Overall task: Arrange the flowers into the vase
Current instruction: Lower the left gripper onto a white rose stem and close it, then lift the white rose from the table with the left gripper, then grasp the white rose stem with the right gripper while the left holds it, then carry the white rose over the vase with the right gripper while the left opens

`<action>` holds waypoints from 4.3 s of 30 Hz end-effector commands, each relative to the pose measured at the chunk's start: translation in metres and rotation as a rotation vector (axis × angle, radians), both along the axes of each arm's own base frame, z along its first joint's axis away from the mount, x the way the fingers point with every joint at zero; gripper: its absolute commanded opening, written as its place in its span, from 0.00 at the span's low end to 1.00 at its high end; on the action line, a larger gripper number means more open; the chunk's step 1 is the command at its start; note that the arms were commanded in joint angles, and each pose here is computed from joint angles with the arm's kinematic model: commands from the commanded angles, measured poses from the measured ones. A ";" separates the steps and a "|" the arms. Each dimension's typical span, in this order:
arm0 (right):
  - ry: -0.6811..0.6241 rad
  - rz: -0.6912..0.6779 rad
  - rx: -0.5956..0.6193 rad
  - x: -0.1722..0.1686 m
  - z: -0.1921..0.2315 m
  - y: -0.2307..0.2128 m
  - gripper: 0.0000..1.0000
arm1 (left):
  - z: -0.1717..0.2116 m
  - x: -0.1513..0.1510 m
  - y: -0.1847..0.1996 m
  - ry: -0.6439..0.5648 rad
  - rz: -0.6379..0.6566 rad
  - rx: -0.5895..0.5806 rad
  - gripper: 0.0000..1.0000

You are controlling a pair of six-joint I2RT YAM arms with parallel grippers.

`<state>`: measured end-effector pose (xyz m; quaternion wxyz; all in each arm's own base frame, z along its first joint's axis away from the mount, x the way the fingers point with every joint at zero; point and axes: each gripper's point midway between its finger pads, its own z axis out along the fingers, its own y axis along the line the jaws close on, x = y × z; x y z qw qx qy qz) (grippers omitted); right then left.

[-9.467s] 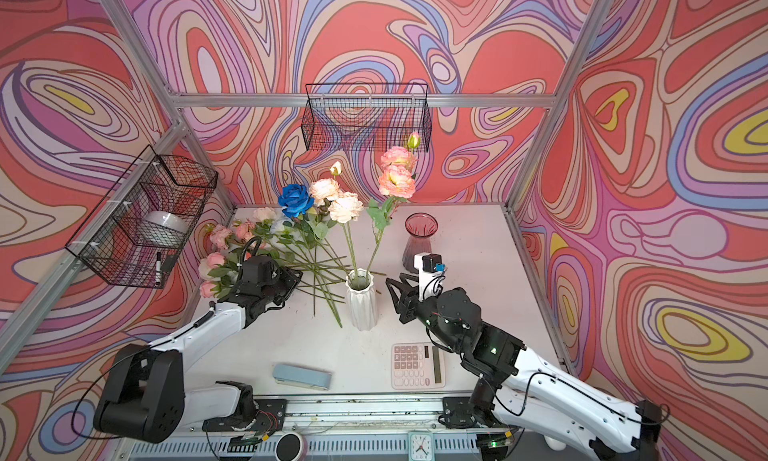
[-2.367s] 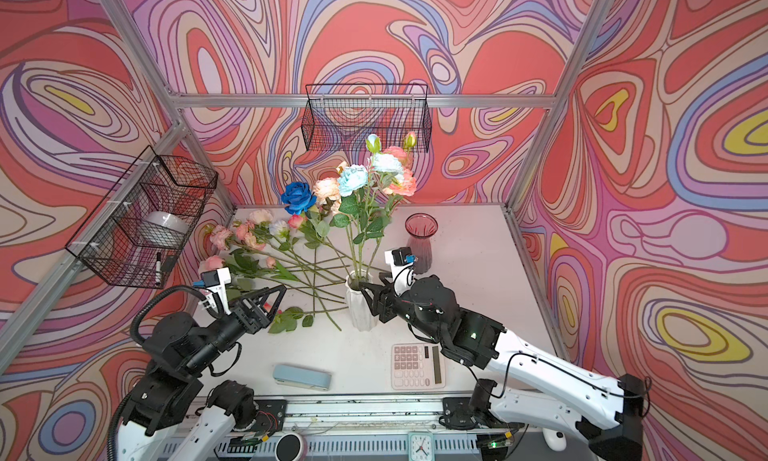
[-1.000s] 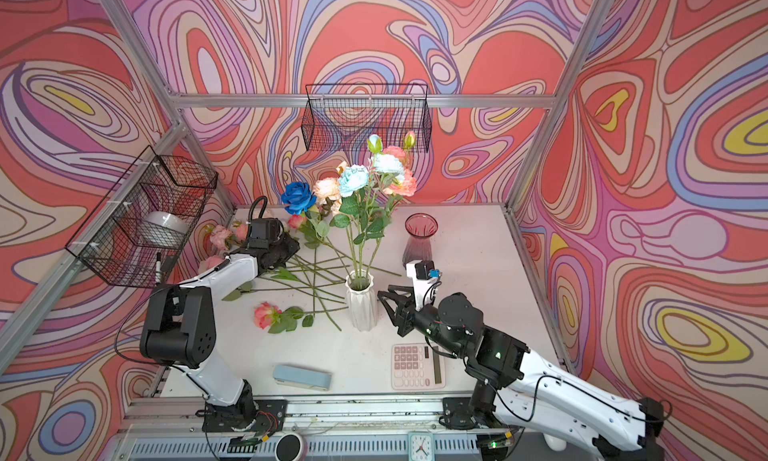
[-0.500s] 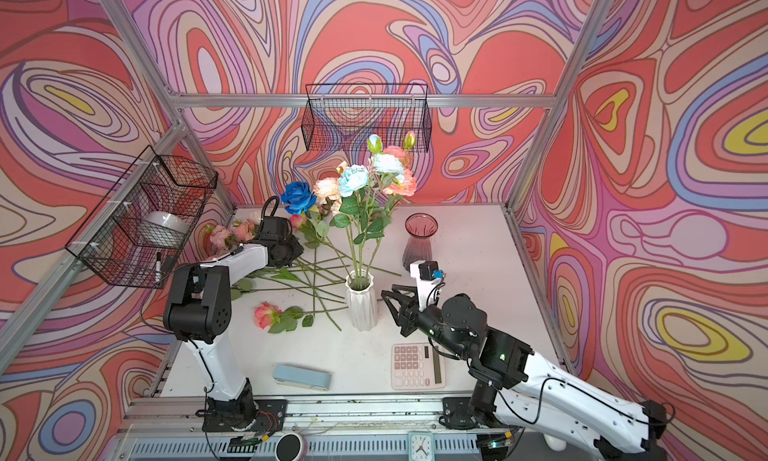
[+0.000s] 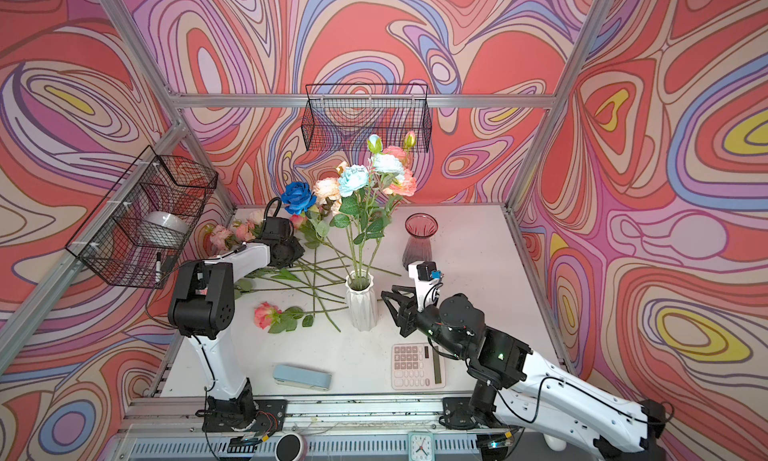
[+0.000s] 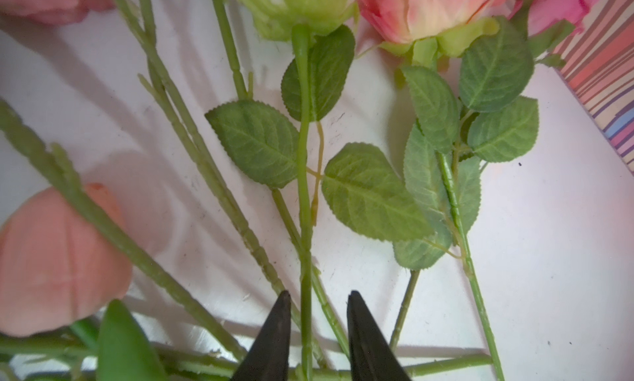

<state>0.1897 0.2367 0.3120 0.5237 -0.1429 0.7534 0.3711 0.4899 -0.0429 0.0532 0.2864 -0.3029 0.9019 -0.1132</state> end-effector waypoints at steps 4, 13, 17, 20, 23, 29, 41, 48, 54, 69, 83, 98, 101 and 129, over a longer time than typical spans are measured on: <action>-0.016 -0.009 0.002 0.000 0.006 -0.002 0.35 | -0.007 -0.005 0.009 0.030 0.007 0.034 0.29; -0.009 -0.008 0.004 -0.001 0.006 -0.003 0.35 | -0.012 -0.003 0.006 0.025 -0.003 0.018 0.14; -0.013 -0.015 0.007 0.000 0.007 -0.005 0.35 | 0.004 0.001 0.003 -0.009 -0.013 0.009 0.03; -0.015 -0.016 0.006 0.000 0.007 -0.005 0.35 | 0.034 0.001 0.002 -0.086 -0.013 -0.008 0.00; -0.018 -0.019 0.004 0.001 0.007 -0.005 0.35 | 0.068 -0.002 0.003 -0.164 -0.008 -0.016 0.00; -0.023 -0.015 0.007 0.001 0.011 -0.004 0.35 | 0.143 -0.024 0.006 -0.329 0.006 -0.027 0.00; -0.032 0.023 0.027 -0.002 0.022 0.004 0.40 | 0.254 -0.127 -0.004 -0.615 -0.056 -0.087 0.00; -0.037 0.245 0.027 -0.023 0.027 0.041 0.54 | 0.291 -0.191 -0.023 -0.734 -0.168 -0.126 0.00; -0.029 0.390 -0.002 -0.040 0.026 0.075 0.59 | 0.316 -0.235 -0.038 -0.798 -0.285 -0.207 0.00; -0.141 0.510 -0.115 -0.082 0.037 0.176 0.62 | 0.356 -0.316 -0.082 -1.050 -0.645 -0.395 0.00; -0.177 0.596 -0.094 -0.089 0.053 0.215 0.25 | 0.386 -0.354 -0.099 -1.155 -0.814 -0.502 0.00; -0.370 0.411 -0.075 -0.070 0.112 0.160 0.00 | 0.383 -0.352 -0.064 -1.215 -0.585 -0.379 0.97; -0.482 0.283 -0.086 -0.054 0.136 0.140 0.00 | 0.376 -0.349 -0.065 -1.196 -0.583 -0.386 0.97; -0.792 -0.135 -0.127 0.024 0.171 0.089 0.00 | 0.336 -0.322 -0.073 -1.053 -0.570 -0.430 0.95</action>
